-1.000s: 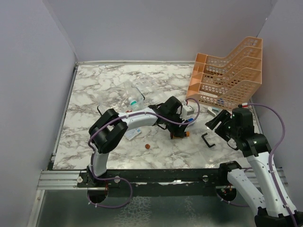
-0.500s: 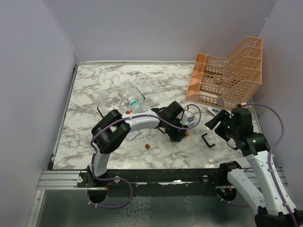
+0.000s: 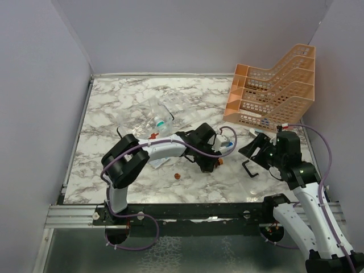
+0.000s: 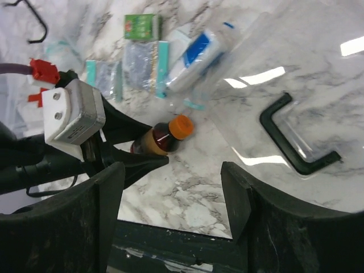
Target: Organize the medicine kit
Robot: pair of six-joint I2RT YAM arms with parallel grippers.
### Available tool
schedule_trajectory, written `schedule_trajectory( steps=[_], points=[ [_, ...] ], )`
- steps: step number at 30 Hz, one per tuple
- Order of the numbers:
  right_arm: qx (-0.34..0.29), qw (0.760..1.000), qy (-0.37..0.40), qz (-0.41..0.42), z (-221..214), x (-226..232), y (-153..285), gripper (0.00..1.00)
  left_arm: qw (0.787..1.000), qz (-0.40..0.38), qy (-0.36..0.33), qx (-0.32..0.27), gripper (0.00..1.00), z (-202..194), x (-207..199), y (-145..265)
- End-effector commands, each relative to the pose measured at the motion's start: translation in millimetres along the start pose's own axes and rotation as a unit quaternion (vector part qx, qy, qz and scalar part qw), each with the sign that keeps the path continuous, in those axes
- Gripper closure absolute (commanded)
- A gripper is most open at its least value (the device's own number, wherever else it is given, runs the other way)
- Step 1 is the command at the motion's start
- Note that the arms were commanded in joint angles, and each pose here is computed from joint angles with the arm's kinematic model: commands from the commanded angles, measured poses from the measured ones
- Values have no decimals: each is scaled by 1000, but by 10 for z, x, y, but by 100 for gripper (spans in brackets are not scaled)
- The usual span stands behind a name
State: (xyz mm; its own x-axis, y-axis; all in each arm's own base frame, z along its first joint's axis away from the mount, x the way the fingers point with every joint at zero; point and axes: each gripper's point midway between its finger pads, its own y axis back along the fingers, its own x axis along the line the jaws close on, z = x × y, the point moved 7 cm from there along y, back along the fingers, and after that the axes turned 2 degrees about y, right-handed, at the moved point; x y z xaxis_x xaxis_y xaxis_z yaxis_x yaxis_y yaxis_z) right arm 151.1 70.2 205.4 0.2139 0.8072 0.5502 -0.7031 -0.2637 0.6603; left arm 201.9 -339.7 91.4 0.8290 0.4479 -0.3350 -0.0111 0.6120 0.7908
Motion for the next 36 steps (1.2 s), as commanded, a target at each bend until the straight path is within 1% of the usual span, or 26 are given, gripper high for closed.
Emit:
schedule_trajectory(
  steps=[1,2,5,8,11,15,17,18,21,26,33,36],
  points=[
    [0,988,49,148,57,326,56,30,995,-48,14,-86,65,264,-175,469],
    [2,985,50,167,63,373,66,29,993,-53,25,-105,65,290,-174,547],
    [3,976,45,213,119,513,72,27,979,-72,47,-186,66,418,-237,845],
    [12,970,28,239,183,627,32,25,962,-78,69,-254,66,517,-289,1059],
    [22,959,25,280,269,777,3,25,943,-77,86,-313,66,601,-332,1239],
    [23,939,51,340,429,1008,45,25,925,-36,92,-368,67,689,-302,1469],
    [29,928,63,367,476,1096,57,25,917,-29,91,-388,67,724,-297,1588],
    [28,921,69,383,503,1141,58,25,913,-30,91,-396,67,733,-304,1641],
    [40,910,71,406,526,1198,15,25,907,-34,96,-409,67,744,-306,1732],
    [46,905,76,416,523,1260,-41,25,900,-49,119,-416,67,734,-269,1757],
    [77,900,90,420,437,1426,-196,25,905,-94,128,-395,67,729,-283,1695],
    [90,903,90,410,391,1482,-295,27,907,-111,125,-387,67,725,-294,1689]
  ],
)
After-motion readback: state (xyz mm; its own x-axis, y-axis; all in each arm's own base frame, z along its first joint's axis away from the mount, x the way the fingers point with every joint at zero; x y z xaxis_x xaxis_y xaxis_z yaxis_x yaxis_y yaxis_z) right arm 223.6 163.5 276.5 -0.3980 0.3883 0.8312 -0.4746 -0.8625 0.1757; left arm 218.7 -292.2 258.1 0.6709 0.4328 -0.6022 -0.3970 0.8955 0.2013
